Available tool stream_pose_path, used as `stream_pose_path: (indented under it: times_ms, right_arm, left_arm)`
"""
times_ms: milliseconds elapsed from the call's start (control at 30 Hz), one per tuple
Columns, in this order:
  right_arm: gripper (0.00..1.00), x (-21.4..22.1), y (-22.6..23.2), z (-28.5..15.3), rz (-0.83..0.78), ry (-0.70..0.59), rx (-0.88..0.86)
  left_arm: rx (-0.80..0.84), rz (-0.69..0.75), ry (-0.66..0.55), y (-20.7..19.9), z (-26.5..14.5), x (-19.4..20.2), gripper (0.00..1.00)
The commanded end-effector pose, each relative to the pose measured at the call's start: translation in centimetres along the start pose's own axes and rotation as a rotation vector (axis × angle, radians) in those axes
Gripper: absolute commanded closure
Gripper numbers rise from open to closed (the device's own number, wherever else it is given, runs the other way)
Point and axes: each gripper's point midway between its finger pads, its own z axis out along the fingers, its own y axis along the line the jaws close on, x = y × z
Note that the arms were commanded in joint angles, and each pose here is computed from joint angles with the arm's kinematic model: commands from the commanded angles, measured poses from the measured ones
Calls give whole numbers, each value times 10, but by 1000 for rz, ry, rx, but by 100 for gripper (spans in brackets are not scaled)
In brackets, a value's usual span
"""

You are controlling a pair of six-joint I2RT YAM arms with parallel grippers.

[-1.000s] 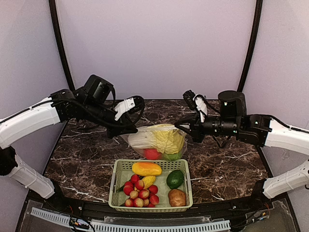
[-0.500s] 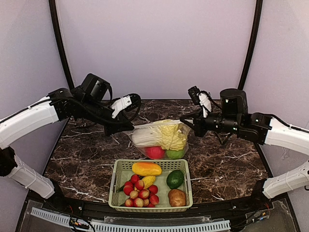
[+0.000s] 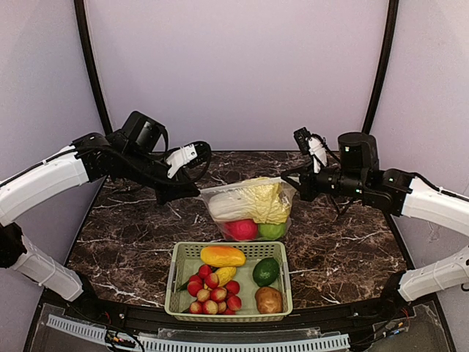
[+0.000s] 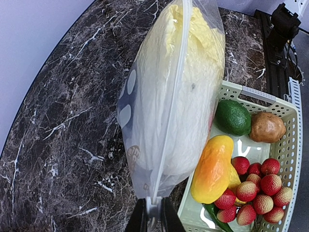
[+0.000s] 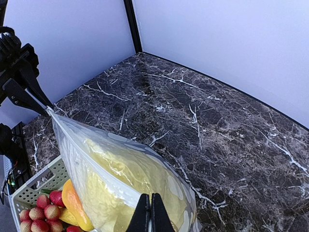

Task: Place the food in the zip-top bag and seal the zipper
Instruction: Zip the zipper in the bin, then set the zipper food storage bag at the center of the board.

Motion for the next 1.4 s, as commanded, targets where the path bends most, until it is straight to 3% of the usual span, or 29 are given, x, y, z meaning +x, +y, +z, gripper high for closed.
stream_pose_path:
  times_ms: [0,633,733,833,967,1167,1233,1333,1367]
  right_arm:
    - [100,-10,-19,-9,19,-48,69]
    - [100,-12,-17,-7,22,-49,47]
    - [100,-10,-8,-2,23,-35,-9]
    - [100,-4,0,8,34,-6,-65]
    - [100,0,2,18,51,14,-90]
    - [99,-2,-6,27,81,29,-42]
    - [84,-3,-9,26,85,25,-27]
    - [43,-6,-8,26,87,19,-29]
    - [23,-8,-8,27,89,18,-33]
  left_arm:
    - [-20,-20,85,2,-9,26,99]
    - [-31,-42,82,8,-3,25,98]
    - [-4,-70,35,5,1,16,85]
    - [64,-142,-64,-3,6,-5,56]
    - [143,-246,-223,-7,6,-41,31]
    - [119,-359,-352,6,-4,-71,20]
    - [81,-398,-348,14,-6,-70,17]
    - [18,-462,-316,27,-5,-59,17]
    - [8,-477,-298,29,-4,-55,17]
